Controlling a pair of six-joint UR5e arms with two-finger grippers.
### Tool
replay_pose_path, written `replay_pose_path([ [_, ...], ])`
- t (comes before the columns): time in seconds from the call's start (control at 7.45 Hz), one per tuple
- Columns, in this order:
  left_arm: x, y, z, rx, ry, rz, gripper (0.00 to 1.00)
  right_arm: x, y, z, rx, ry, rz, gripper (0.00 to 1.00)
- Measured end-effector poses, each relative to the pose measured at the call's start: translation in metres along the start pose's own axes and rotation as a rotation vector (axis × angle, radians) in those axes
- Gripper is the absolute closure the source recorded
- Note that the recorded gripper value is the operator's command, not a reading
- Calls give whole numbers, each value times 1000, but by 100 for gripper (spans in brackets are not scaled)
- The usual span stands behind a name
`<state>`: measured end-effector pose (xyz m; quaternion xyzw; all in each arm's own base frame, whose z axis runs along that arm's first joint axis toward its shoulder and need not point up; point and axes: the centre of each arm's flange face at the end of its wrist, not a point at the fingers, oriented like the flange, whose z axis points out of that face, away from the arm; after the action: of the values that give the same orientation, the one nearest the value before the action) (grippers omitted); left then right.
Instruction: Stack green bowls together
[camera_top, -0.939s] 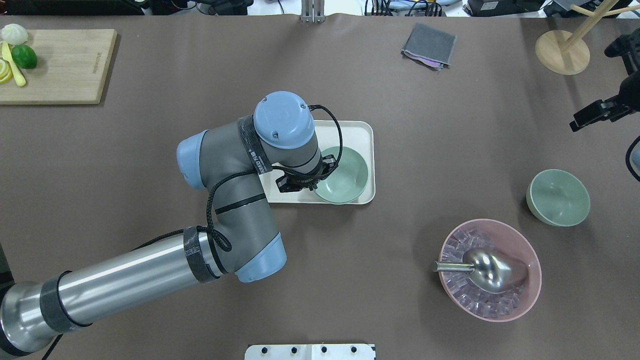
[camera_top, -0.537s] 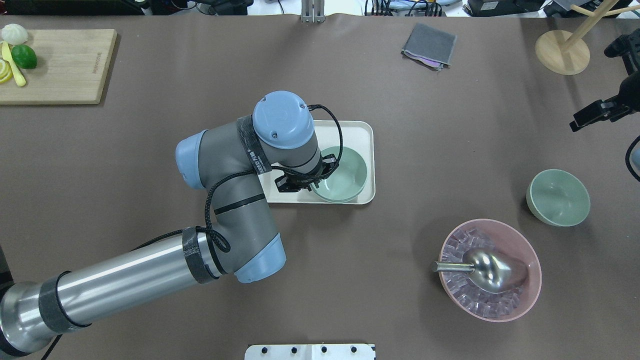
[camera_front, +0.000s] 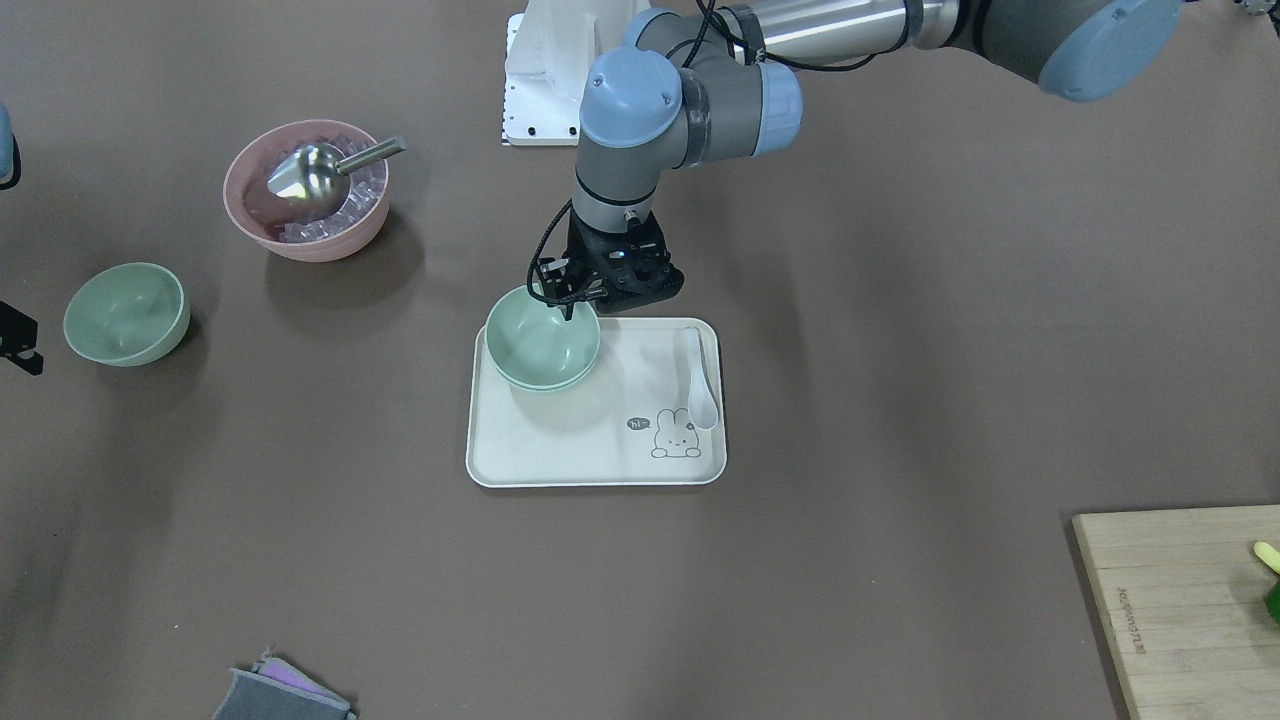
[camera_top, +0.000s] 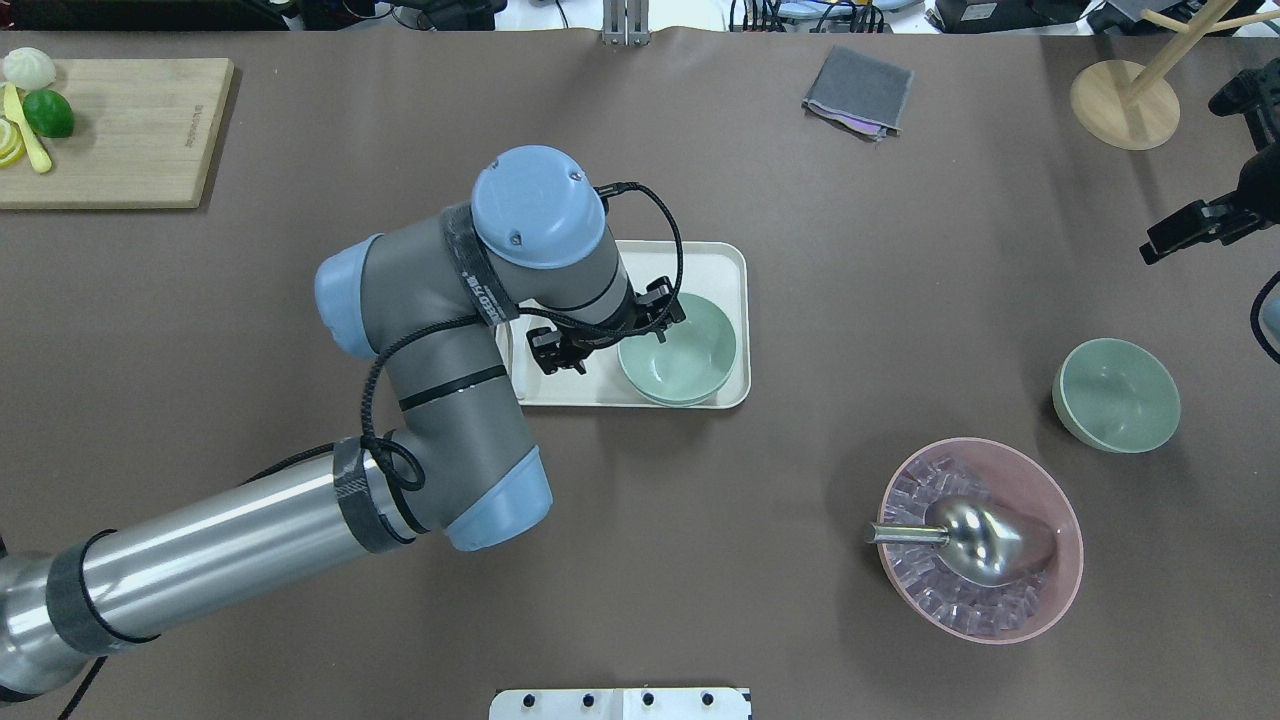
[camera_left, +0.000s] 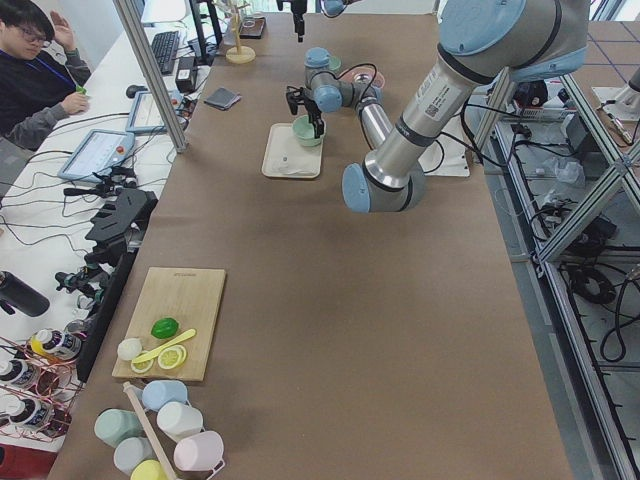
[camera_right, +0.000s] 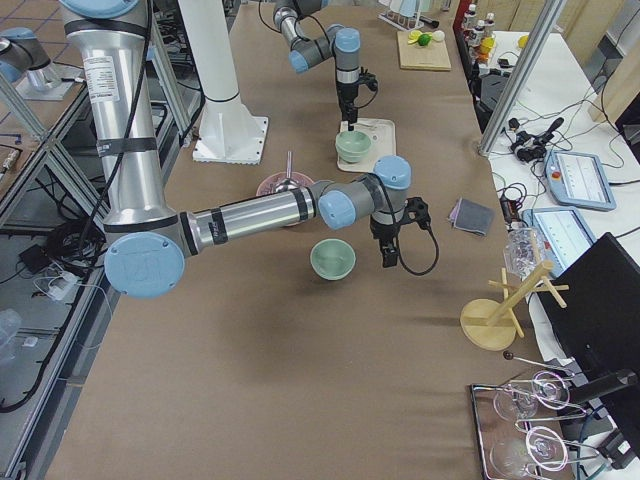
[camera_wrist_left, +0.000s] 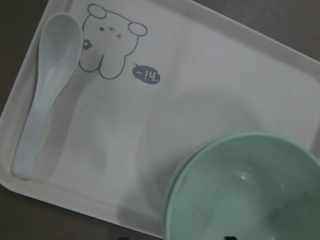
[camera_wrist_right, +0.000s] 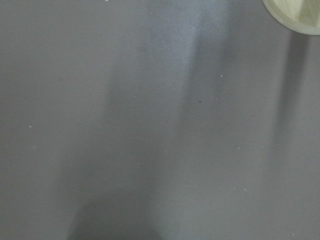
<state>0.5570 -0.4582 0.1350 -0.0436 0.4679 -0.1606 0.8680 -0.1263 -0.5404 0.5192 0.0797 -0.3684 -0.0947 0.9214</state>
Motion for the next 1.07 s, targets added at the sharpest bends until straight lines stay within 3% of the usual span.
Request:
replay_pose_path([
  [0.4,-97,-47,-66,-21,-20,144,2,2,16,9,-16,0,87,1],
  [1.07,-279,-145,-133,-19,-116,376,2,12,110,56,38,-57,157,0],
])
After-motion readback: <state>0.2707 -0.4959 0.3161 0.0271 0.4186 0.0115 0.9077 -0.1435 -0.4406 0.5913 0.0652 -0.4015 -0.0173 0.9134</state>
